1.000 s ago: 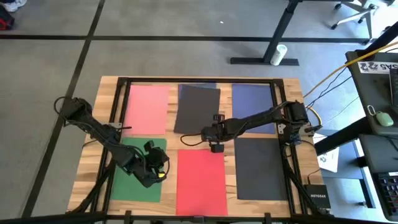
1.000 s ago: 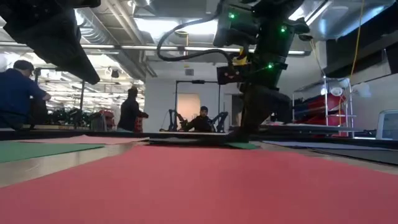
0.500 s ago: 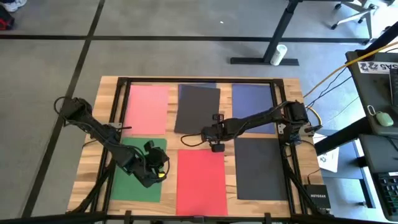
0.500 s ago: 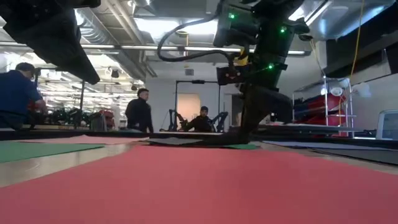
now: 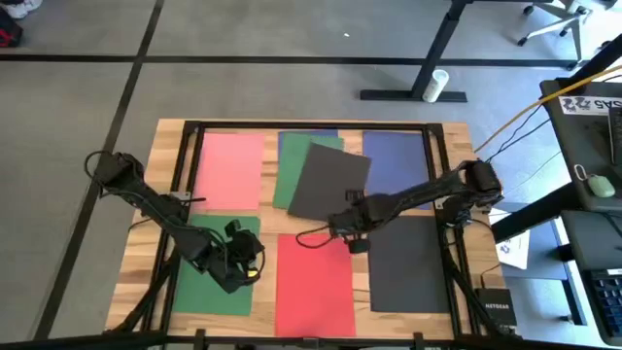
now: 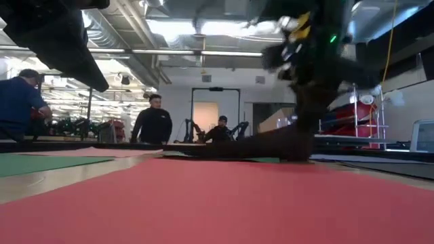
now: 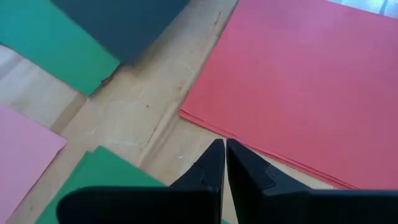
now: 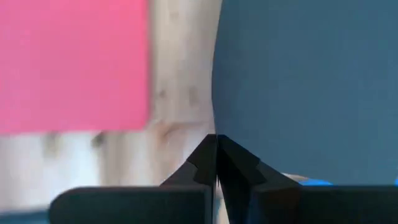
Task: Organize paper
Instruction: Stack the black paper on top of the black paper
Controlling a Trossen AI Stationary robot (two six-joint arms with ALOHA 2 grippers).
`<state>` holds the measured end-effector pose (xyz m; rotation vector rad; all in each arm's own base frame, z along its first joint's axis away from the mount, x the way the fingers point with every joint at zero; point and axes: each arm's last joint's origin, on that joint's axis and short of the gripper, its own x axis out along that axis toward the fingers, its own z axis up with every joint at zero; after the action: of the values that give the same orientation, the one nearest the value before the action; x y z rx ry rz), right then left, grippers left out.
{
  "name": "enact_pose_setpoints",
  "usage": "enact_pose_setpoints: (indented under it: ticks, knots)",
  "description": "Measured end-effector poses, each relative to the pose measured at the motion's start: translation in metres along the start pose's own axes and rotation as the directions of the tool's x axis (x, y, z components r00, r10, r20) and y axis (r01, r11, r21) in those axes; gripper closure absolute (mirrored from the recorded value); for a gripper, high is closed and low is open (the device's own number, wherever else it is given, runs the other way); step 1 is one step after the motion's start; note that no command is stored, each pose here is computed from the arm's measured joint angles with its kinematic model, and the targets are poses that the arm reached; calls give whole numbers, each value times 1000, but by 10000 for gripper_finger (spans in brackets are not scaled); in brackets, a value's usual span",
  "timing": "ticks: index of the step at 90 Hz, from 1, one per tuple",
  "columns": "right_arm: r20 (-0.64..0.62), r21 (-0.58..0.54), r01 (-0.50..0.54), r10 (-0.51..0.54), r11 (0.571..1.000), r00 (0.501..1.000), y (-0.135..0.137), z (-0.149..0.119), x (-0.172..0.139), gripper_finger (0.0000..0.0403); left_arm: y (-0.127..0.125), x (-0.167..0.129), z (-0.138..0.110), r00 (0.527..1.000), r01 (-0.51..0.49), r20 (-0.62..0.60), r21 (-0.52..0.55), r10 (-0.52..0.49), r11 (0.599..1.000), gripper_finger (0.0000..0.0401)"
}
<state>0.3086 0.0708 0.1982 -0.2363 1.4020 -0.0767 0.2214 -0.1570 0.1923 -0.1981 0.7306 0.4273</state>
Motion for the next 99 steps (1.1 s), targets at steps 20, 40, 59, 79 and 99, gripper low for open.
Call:
enact_pose_setpoints:
  ticks: [20,40,59,79,99]
  knots:
    - [42,26,-110,108,994,993,33,-26,-48,403,0,0,0,1000,0,0,-3,0,1000,401]
    - [-35,64,-153,155,986,987,73,-58,-71,403,0,0,0,1000,4,-6,-4,-5,1000,401]
    - [-88,106,-204,213,973,973,110,-83,-82,403,0,0,0,1000,9,-10,-5,-9,1000,401]
    - [-137,94,-237,249,967,959,140,-112,-93,403,-1,0,0,1000,10,-11,-6,-10,1000,401]
    - [-175,111,-244,260,963,950,160,-136,-101,403,-1,0,0,1000,10,-11,-13,-10,1000,401]
